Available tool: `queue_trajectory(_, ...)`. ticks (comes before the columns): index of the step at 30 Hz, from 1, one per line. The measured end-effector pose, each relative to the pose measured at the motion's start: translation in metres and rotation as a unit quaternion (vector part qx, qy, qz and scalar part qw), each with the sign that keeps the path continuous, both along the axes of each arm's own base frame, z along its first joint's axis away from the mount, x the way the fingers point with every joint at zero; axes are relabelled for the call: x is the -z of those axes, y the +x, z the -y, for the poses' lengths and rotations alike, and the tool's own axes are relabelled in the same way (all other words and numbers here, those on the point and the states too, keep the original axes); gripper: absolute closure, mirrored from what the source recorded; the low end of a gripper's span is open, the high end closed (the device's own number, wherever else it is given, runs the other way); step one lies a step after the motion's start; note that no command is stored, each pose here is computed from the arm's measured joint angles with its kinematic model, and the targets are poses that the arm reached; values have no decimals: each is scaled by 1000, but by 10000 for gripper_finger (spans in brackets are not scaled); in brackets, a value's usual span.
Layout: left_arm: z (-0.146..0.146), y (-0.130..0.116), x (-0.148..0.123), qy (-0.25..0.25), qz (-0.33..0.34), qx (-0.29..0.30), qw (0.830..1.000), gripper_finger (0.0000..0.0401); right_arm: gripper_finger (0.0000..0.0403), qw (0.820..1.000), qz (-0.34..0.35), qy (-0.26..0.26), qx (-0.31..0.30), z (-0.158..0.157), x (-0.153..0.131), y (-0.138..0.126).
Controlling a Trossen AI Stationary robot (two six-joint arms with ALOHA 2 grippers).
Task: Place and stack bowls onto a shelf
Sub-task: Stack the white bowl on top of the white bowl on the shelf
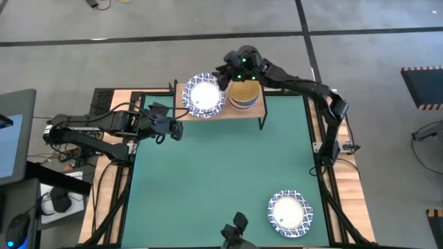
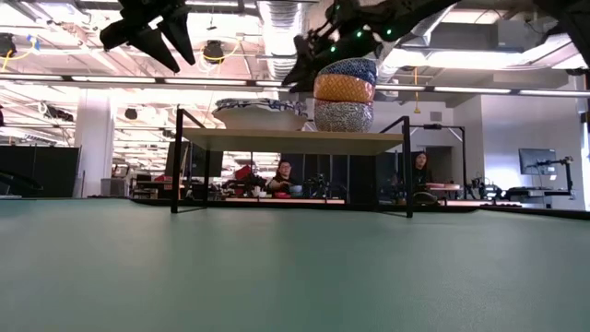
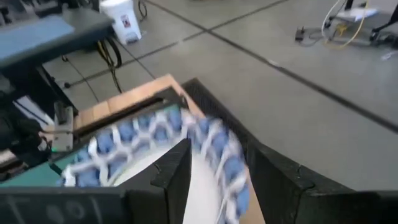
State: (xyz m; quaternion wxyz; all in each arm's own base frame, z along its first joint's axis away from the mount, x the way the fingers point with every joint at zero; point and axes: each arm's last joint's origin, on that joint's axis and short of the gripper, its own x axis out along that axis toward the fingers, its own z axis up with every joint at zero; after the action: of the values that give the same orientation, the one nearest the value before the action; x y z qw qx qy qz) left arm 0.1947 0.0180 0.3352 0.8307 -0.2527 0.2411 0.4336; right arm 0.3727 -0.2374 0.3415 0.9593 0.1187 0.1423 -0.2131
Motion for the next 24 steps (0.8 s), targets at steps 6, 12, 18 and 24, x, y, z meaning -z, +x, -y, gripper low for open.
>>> queue_trajectory(6,-22,5,-8,46,23,-31,998,248,219,999,44,-19,-21,-15,-39,-20)
queue_trajectory(12,-70,19,-22,87,85,0,993,249,217,998,59,-13,-33,-37,-76,-52)
queue_trajectory(18,-91,25,-22,89,102,25,990,249,224,997,-39,45,-41,-72,-90,-98)
queue_trajectory(24,-88,24,-18,94,66,43,992,249,226,981,-158,83,-81,-111,-82,-133)
